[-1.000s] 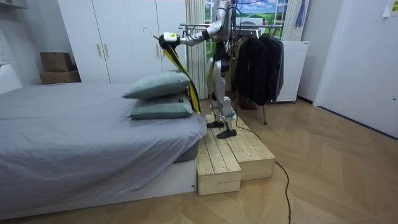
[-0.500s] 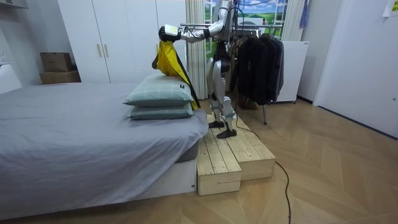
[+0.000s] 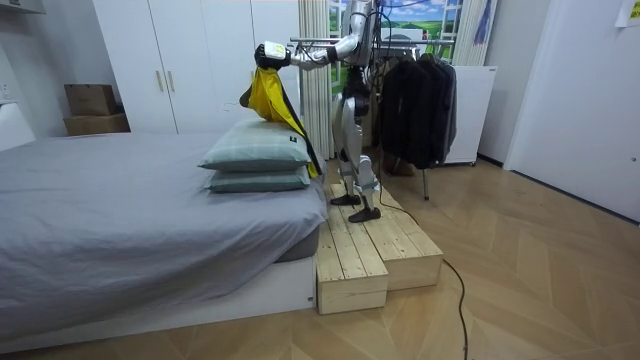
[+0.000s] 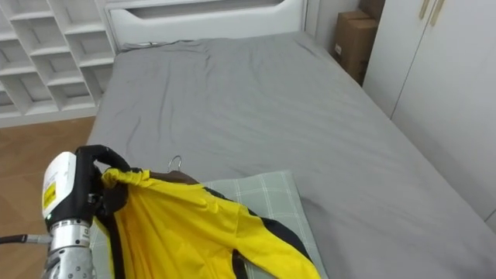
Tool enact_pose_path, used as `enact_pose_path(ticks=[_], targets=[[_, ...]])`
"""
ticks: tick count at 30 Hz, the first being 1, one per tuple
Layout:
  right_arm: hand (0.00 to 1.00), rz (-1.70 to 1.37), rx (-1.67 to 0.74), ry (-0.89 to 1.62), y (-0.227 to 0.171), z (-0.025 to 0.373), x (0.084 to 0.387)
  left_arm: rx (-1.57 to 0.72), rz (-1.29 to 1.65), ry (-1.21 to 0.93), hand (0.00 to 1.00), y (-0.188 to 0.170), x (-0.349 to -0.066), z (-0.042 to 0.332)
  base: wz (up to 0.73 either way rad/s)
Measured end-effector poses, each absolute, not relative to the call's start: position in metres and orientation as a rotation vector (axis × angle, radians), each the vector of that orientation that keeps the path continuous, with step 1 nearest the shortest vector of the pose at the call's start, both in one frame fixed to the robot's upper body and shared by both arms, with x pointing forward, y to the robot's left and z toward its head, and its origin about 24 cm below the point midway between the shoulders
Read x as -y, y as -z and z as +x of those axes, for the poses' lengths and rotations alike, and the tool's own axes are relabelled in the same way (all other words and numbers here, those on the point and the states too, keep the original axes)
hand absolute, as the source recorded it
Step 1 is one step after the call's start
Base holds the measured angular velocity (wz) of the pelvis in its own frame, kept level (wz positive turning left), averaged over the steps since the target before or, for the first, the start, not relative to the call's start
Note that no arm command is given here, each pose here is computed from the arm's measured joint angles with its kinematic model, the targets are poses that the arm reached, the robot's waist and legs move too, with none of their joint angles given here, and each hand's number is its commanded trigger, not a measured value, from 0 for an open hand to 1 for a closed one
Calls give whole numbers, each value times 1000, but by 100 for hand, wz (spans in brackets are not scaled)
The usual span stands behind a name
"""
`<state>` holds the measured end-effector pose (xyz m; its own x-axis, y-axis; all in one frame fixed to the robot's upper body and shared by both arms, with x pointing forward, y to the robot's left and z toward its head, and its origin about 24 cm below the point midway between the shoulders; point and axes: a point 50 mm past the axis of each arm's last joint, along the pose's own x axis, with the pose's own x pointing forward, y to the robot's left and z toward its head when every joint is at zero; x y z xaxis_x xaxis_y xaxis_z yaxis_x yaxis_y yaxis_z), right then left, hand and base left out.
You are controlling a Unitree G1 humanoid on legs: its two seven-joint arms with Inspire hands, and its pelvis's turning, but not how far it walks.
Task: Hang clothes
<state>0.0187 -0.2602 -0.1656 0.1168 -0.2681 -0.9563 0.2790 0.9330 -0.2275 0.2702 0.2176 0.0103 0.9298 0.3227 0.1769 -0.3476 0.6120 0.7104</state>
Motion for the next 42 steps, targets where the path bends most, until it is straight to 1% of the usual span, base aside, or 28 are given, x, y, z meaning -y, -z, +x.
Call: enact_pose_path(ticks=[11,17,20,24,29,34,38,42], targets=[[0,3,-1393,393,165,21,260,37,826,-397,100,-11,-218,270,0],[0,-16,-1356,410,164,35,262,69,844,-412,100,-15,-217,270,0],[0,-39,-1303,421,162,46,263,139,877,-414,100,-25,-213,273,0],[0,-110,-1214,420,154,68,275,347,992,-425,100,-55,-208,274,0],[0,-233,-1083,417,138,97,293,558,1041,-433,100,-87,-200,272,0],[0,-467,-897,337,109,140,309,664,1093,-420,100,-99,-196,264,2],[0,-576,-734,292,84,169,310,770,1180,-385,100,-110,-193,260,0],[0,-608,-533,270,54,196,301,827,1207,-391,100,-118,-193,258,0]])
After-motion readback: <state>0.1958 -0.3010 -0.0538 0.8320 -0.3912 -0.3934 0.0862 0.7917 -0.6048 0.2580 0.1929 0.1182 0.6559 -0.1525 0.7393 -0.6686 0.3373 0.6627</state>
